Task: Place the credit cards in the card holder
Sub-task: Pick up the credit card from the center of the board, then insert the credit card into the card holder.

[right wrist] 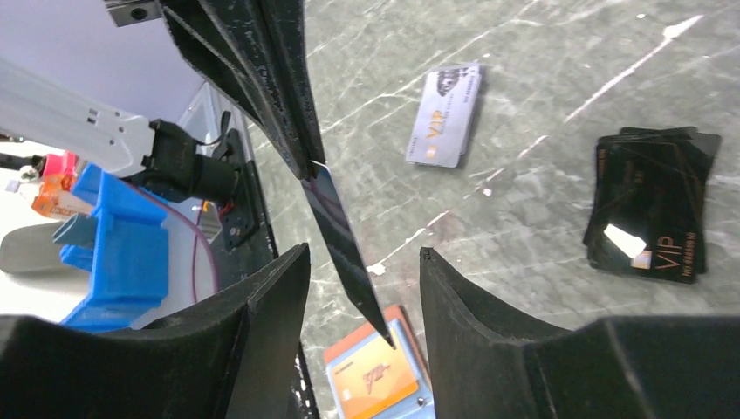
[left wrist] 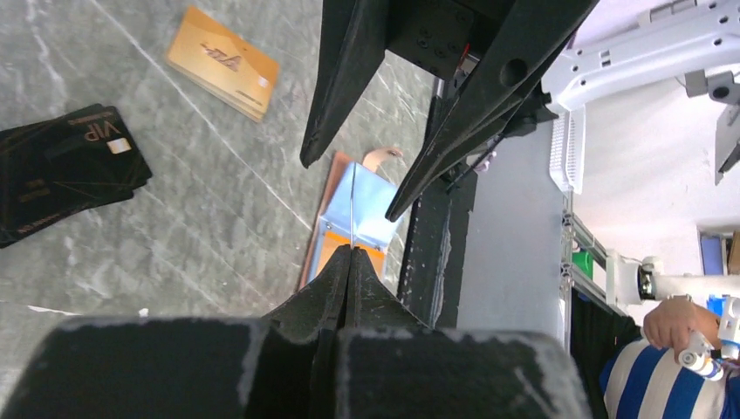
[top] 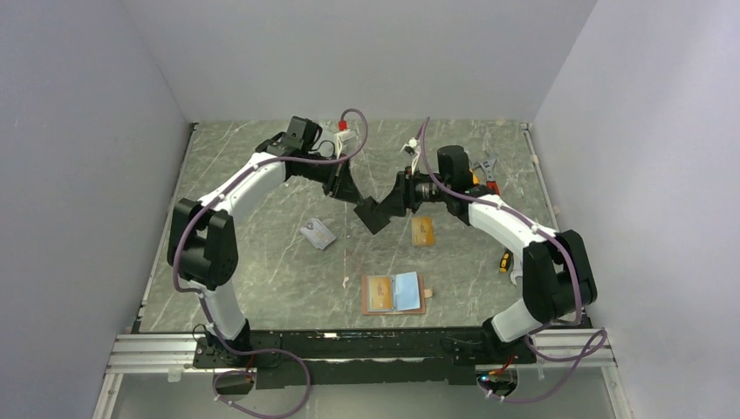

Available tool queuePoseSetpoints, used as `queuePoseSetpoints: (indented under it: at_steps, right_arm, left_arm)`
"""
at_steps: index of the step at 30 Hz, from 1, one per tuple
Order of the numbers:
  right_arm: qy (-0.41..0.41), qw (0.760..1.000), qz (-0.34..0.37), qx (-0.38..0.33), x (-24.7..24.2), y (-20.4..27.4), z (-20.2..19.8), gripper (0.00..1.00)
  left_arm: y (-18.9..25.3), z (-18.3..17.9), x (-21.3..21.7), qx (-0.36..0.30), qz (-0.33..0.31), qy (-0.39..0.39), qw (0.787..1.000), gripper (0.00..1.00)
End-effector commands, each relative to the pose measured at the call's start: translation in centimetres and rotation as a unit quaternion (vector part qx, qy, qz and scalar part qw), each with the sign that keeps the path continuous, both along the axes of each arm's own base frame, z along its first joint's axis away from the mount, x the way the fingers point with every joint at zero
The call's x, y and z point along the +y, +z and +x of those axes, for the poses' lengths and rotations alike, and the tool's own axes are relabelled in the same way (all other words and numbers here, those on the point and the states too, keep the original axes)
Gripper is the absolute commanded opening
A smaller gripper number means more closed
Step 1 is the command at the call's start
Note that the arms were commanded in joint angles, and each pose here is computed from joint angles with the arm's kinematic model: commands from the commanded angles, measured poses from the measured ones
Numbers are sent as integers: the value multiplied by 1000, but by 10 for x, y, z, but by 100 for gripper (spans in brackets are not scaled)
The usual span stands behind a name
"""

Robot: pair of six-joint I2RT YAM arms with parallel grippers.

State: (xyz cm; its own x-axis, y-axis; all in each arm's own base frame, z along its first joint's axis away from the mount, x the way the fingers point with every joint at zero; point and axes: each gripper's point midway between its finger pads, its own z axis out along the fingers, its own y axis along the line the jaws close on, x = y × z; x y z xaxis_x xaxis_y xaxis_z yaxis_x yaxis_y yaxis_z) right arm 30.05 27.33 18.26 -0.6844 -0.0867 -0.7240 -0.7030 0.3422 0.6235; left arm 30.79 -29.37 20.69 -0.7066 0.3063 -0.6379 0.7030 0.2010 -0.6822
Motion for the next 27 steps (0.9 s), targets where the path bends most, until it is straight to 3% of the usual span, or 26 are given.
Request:
queuePoseSetpoints:
  at_steps: [1,5,12,16,21,24,27]
  right_arm:
    - [27,998,21,-57,3,30,-20,51]
    - [50,997,33,-46,11,36,-38,45]
    - [77,996,37,-1,22,27,-72,26]
    - [55,998,39,4,17,28,-80,0]
    - [-67,998,-5,12,-7,25,-71,0]
    - [-160,983,-65,69,-32,-6,-73,0]
    - [-234,956,-130,119,-57,-43,-90,0]
  left_arm:
    - [29,-32,4,-23,-30,-43,998,0]
    - [36,-43,4,-27,-37,-51,998,0]
    - [44,-49,5,-36,-38,-55,997,0]
    - [41,-52,5,-43,-30,-56,997,0]
    - [22,-59,7,-60,2,-47,997,24]
    - [-4,-72,7,-66,32,-59,996,47]
    - [-44,-92,6,-81,76,-82,991,50]
